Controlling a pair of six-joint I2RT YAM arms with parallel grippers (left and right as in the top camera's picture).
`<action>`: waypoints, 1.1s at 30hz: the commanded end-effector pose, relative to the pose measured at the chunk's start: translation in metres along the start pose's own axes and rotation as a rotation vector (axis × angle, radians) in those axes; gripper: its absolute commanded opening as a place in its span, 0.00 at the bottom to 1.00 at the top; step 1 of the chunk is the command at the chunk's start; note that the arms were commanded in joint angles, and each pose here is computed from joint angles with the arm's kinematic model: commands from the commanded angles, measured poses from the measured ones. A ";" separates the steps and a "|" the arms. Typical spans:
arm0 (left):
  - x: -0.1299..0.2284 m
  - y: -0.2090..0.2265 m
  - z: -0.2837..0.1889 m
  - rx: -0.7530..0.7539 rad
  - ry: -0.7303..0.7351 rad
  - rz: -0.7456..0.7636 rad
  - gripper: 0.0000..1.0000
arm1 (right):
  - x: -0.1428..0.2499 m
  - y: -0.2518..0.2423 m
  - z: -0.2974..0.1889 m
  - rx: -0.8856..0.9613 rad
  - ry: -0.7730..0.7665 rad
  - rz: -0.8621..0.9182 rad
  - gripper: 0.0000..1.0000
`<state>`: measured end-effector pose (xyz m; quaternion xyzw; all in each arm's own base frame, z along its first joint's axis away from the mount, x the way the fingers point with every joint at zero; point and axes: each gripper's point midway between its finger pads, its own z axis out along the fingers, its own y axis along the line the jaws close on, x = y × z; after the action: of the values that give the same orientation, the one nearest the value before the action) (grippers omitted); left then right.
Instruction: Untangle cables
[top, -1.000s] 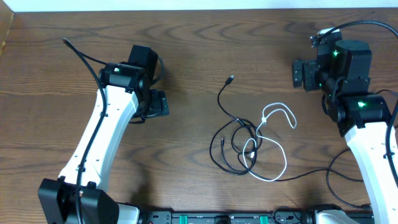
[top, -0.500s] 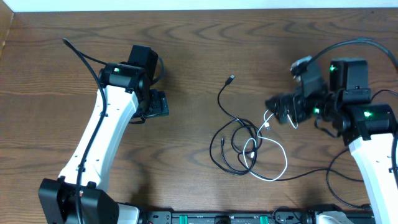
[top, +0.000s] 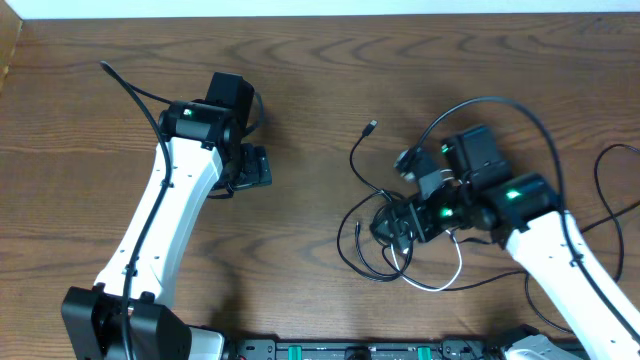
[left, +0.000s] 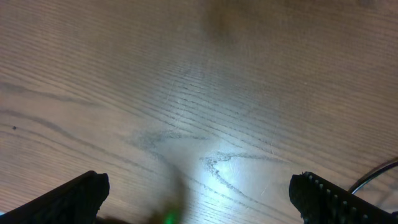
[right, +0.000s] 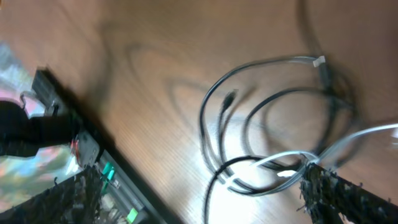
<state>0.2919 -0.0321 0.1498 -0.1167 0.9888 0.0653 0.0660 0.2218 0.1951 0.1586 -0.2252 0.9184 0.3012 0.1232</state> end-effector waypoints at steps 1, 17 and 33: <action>-0.004 0.002 -0.004 -0.003 -0.017 -0.017 0.98 | 0.020 0.005 0.022 -0.037 0.064 0.091 0.97; -0.004 0.002 -0.004 -0.003 -0.017 -0.017 0.98 | 0.047 -0.028 0.043 0.133 0.099 0.328 0.80; -0.004 0.002 -0.004 -0.003 -0.017 -0.016 0.98 | 0.046 -0.023 0.081 0.092 0.001 0.279 0.72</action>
<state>0.2920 -0.0321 0.1498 -0.1167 0.9888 0.0652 0.0661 0.2016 0.2111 0.0695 -0.0943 0.9532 0.2733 0.0890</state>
